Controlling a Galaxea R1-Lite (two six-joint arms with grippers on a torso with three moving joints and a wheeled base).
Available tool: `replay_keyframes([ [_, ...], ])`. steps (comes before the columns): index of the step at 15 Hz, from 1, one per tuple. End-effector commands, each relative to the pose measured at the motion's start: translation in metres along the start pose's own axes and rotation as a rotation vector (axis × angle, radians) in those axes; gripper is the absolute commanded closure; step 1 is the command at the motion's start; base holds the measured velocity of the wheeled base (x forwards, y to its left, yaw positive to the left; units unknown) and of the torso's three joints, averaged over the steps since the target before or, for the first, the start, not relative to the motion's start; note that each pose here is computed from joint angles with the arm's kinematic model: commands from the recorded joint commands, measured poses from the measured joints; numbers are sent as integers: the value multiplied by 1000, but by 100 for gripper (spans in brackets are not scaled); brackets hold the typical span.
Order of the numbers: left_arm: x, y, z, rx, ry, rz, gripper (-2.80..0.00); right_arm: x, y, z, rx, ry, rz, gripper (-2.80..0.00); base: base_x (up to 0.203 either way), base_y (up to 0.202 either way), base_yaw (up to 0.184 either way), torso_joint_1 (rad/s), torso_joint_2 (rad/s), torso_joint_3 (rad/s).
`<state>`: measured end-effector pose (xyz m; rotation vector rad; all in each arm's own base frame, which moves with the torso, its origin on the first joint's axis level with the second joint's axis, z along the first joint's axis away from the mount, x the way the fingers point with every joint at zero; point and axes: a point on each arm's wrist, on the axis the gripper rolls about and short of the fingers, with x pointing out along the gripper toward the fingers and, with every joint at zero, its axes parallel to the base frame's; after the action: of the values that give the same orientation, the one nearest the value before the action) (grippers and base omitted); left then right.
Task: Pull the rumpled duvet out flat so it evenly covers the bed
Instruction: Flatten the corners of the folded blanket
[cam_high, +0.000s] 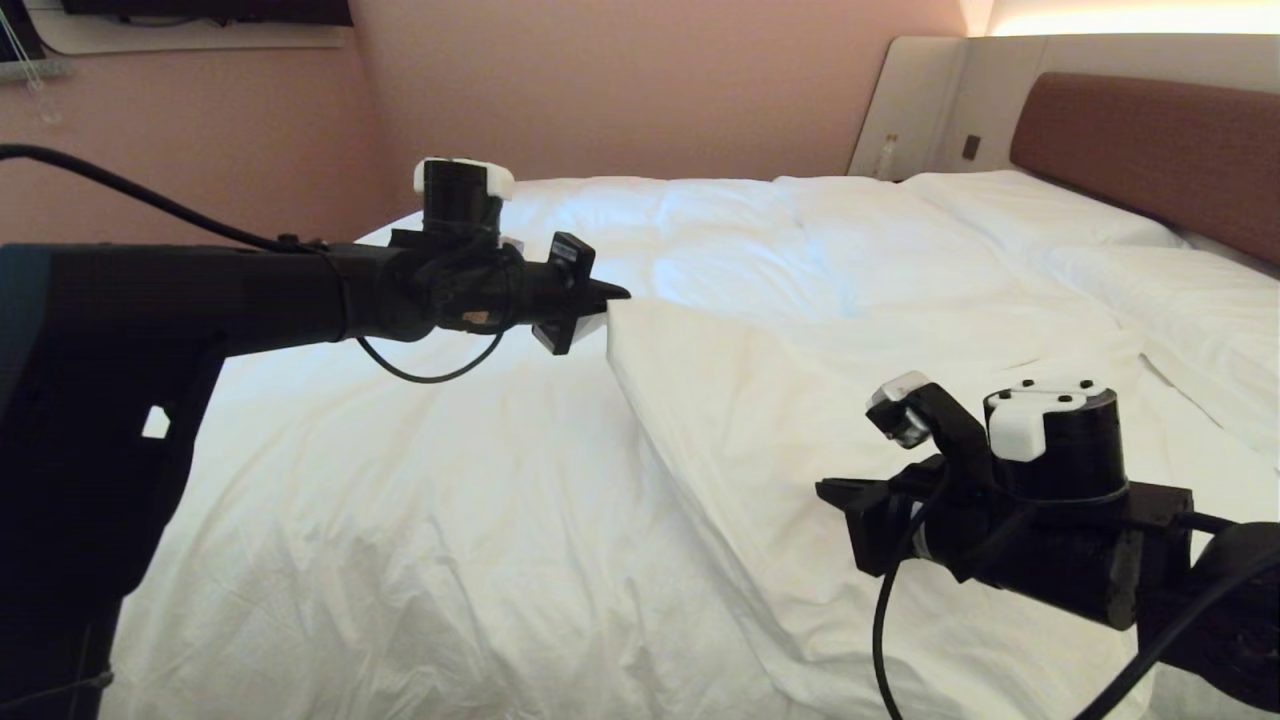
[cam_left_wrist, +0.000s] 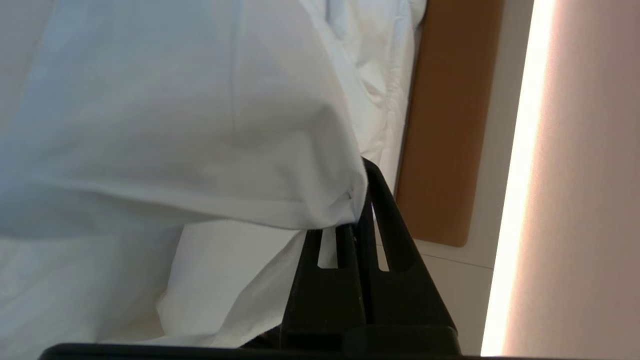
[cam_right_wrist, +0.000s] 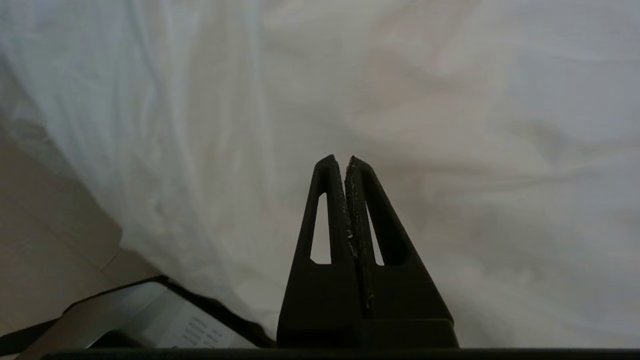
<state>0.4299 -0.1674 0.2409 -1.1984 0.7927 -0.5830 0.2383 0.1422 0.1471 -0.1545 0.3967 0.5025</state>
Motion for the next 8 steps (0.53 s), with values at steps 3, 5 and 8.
replay_keyframes([
  [3,-18,-21,-5,21,-10,-41,0,-21,18,-1,4,-19,65,-280,0,0,0,0,0,0],
  [5,-23,-28,-8,30,-10,-54,0,-30,26,-4,-7,-6,97,-280,0,0,0,0,0,0],
  [8,-30,-45,-22,52,11,-86,0,-53,45,-4,-37,6,182,-280,0,0,0,0,0,0],
])
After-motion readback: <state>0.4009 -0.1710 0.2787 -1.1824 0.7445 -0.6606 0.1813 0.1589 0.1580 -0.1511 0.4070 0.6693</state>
